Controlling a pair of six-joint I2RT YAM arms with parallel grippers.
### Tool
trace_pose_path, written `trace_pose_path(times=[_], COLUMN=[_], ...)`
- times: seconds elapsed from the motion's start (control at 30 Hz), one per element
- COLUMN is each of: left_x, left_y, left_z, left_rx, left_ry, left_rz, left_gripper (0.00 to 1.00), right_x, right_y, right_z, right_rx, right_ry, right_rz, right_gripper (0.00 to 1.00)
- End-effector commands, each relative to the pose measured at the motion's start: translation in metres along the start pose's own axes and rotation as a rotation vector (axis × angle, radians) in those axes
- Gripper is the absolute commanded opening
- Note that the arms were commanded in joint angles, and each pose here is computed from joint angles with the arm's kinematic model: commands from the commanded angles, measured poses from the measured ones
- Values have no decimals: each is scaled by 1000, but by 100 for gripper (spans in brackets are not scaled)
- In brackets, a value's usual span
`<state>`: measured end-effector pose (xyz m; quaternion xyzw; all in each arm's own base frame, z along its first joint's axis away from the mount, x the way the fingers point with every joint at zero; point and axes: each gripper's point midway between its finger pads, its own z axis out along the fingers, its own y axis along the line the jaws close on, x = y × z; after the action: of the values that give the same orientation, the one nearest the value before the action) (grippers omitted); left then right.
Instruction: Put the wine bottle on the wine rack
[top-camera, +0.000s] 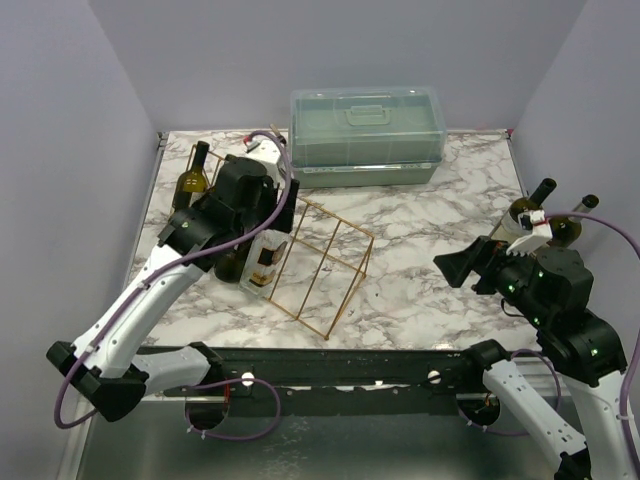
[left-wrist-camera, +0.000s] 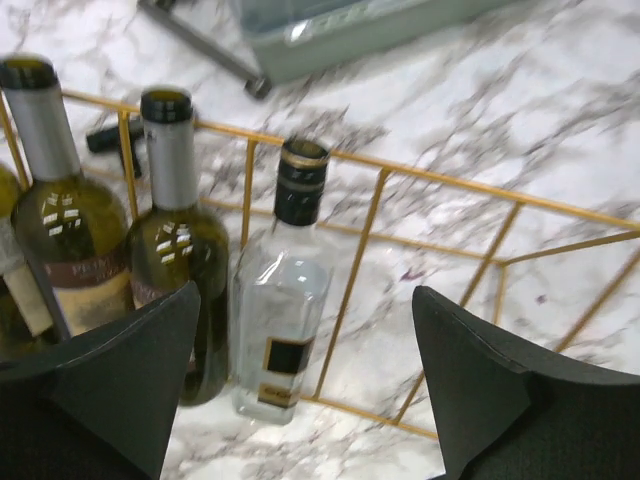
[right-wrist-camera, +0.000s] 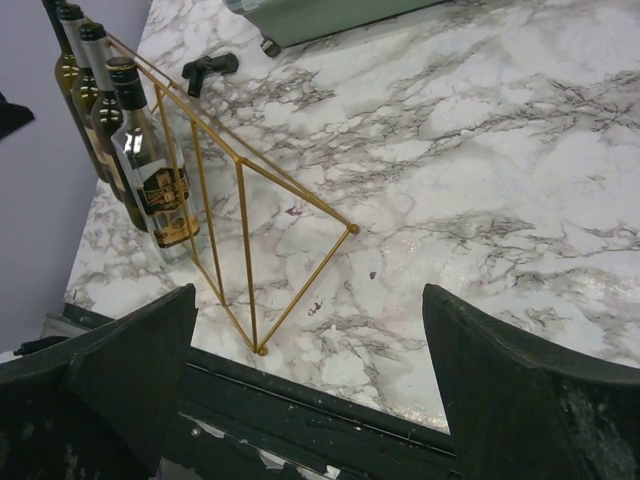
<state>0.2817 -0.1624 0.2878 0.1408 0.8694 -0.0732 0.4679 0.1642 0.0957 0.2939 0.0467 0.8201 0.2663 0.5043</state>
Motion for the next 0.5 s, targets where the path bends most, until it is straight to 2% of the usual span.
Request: trace_pose_path(times=[0.0,0.17,0.23,0.33,0.47], left_x=[-61,-118,-129,-131,-104], left_y=[-24,-48,-57,-60,-53], left_z=[-31,-47,-48,-40,-20], left_rx=[164,303,351,359,323], left_ry=[-207,-456,-523,-579,-605], left_rz=[-53,-71,-61,-45,-6], left_gripper=[89,92,92,92,92], right_x=[4,10,12,14,15], right_y=[8,6,3,-4,-11], right_z=[6,14,16,18,21], right_rx=[-41,-34,-16,19,59], right_ry=[25,51,64,75,80], right_rz=[32,48,46,35,28], right_gripper=[97,97,96,96,96])
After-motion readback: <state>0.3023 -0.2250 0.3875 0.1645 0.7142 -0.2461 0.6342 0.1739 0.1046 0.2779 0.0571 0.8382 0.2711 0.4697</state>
